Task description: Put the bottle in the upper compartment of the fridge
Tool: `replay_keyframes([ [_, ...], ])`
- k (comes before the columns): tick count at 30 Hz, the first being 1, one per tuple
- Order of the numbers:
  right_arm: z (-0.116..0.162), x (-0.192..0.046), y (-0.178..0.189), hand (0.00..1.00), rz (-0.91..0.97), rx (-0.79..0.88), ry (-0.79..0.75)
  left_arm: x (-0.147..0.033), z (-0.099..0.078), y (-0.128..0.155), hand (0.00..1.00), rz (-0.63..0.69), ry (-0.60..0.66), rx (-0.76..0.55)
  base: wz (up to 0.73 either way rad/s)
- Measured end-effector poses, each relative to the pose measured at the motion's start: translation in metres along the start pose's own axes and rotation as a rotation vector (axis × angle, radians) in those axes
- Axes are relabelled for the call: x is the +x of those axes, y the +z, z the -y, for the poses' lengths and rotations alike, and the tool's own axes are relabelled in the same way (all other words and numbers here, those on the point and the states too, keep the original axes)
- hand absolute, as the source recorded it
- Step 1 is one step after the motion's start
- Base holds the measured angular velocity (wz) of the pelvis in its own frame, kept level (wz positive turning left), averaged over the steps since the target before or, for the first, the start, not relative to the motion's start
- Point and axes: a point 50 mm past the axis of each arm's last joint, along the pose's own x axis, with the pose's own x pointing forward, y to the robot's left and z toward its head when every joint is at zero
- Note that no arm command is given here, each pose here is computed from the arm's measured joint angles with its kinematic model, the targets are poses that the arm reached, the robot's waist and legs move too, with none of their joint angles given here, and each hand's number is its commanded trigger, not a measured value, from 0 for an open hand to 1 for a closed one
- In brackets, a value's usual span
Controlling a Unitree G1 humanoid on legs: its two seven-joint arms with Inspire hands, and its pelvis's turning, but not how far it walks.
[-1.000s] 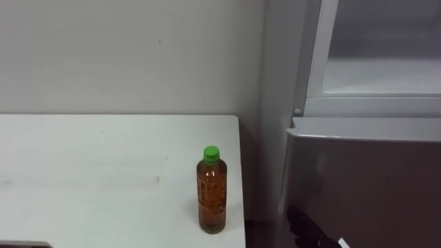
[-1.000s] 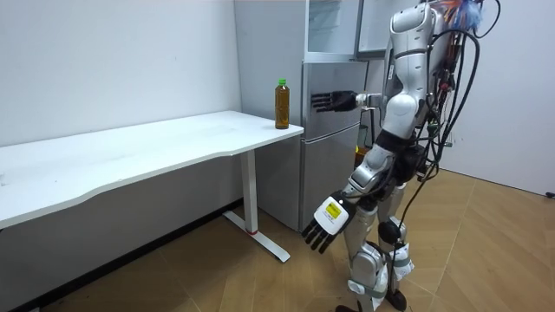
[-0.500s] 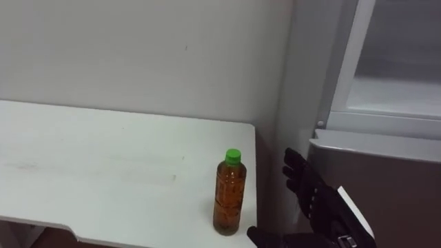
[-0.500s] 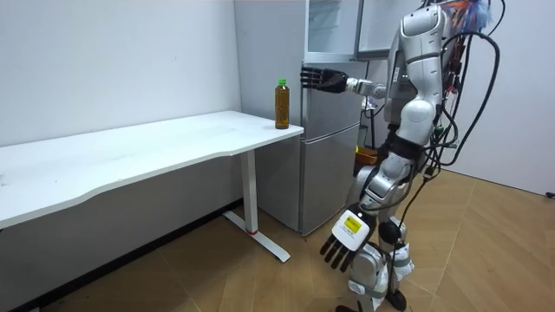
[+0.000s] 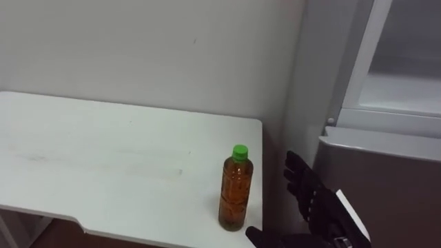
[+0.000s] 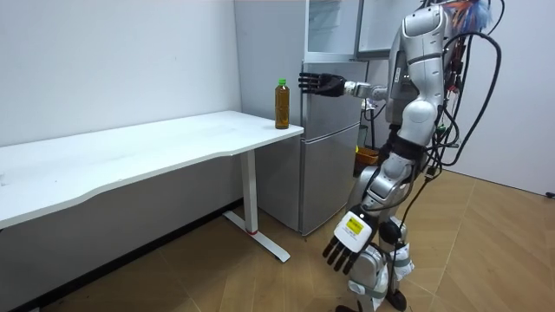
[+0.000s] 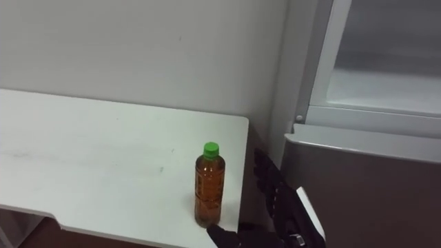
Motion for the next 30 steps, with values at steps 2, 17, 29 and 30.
replay_keyframes([
  [2,0.001,0.002,-0.002,0.00,-0.007,0.003,-0.005,0.001,0.000,0.001,0.00,-0.004,-0.008,0.002,0.06],
  [17,-0.004,0.034,-0.001,0.00,-0.006,0.004,-0.061,0.002,0.000,0.003,0.00,-0.028,-0.011,0.009,0.03],
  [29,-0.009,0.046,0.000,0.00,-0.008,0.020,-0.056,0.005,0.001,0.017,0.00,-0.005,-0.022,0.035,0.05],
  [30,-0.010,0.047,0.001,0.00,-0.004,0.024,-0.056,0.005,0.001,0.018,0.00,-0.003,-0.023,0.040,0.00],
])
